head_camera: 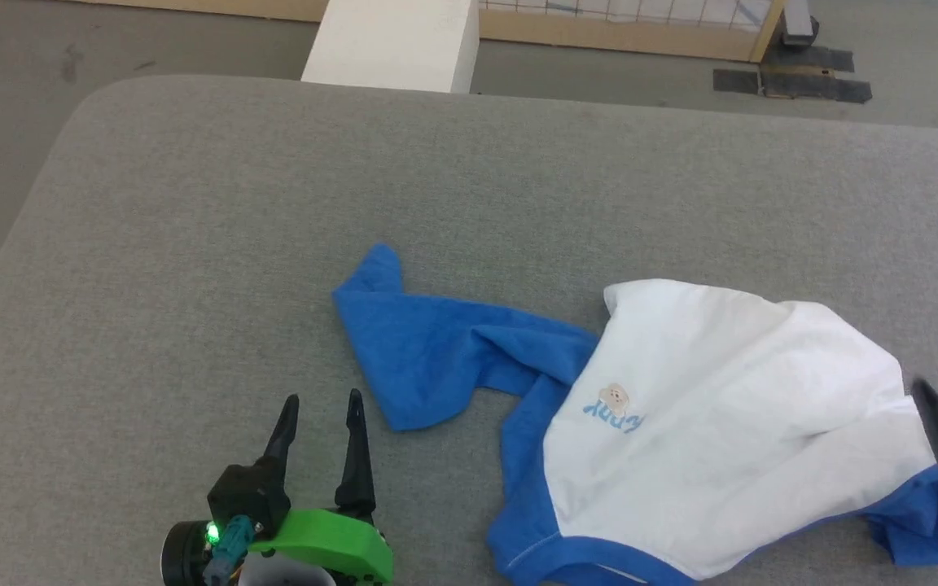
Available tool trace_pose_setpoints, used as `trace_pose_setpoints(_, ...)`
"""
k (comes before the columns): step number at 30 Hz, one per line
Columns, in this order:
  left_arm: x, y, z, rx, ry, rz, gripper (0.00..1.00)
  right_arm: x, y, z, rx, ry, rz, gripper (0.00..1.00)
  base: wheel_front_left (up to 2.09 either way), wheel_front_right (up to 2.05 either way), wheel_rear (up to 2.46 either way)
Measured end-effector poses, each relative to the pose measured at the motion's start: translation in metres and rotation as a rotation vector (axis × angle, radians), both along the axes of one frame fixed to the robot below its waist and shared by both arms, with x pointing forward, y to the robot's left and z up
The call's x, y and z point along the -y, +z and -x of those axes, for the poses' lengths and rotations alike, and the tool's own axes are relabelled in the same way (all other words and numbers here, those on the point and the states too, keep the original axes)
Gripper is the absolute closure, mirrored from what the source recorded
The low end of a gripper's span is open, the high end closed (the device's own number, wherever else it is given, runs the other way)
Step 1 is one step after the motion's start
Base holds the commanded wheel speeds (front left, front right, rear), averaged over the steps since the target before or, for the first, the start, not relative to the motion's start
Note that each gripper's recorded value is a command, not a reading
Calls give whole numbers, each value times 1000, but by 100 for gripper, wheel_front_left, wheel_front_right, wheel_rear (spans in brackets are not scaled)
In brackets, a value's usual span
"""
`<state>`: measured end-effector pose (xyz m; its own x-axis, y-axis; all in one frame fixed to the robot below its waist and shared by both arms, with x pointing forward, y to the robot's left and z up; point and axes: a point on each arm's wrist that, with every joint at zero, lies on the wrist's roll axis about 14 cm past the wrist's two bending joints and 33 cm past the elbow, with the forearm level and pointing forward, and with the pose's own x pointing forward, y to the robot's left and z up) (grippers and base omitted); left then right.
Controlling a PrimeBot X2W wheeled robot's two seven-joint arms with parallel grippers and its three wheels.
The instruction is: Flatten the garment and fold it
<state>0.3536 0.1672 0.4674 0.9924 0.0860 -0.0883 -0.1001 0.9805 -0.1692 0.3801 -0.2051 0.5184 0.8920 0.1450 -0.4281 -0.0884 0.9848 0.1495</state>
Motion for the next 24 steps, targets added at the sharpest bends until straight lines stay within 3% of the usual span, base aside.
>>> trace_pose_setpoints(9, 13, -6, -19, -13, -51, -6, 0, 53, -79, 49, -216, -215, 31, 0, 0, 0, 0)
trace_pose_setpoints(18, 21, -8, -29, -19, -82, -10, 0, 57, -134, 58, -328, -257, 24, 0, 0, 0, 0)
trace_pose_setpoints(19, 21, -8, -30, -20, -84, -12, 0, 57, -136, 54, -319, -262, 19, 69, 0, 0, 0)
trace_pose_setpoints(20, 21, -8, -30, -22, -86, -13, 0, 57, -137, 50, -308, -266, 17, 81, 0, 0, 0)
trace_pose_setpoints(21, 21, -8, -30, -24, -86, -14, 0, 57, -136, 46, -297, -268, 16, 100, 0, 0, 0)
trace_pose_setpoints(24, 20, -7, -31, -22, -79, -19, 0, 64, -126, 37, -245, -283, 28, 100, 0, 0, 0)
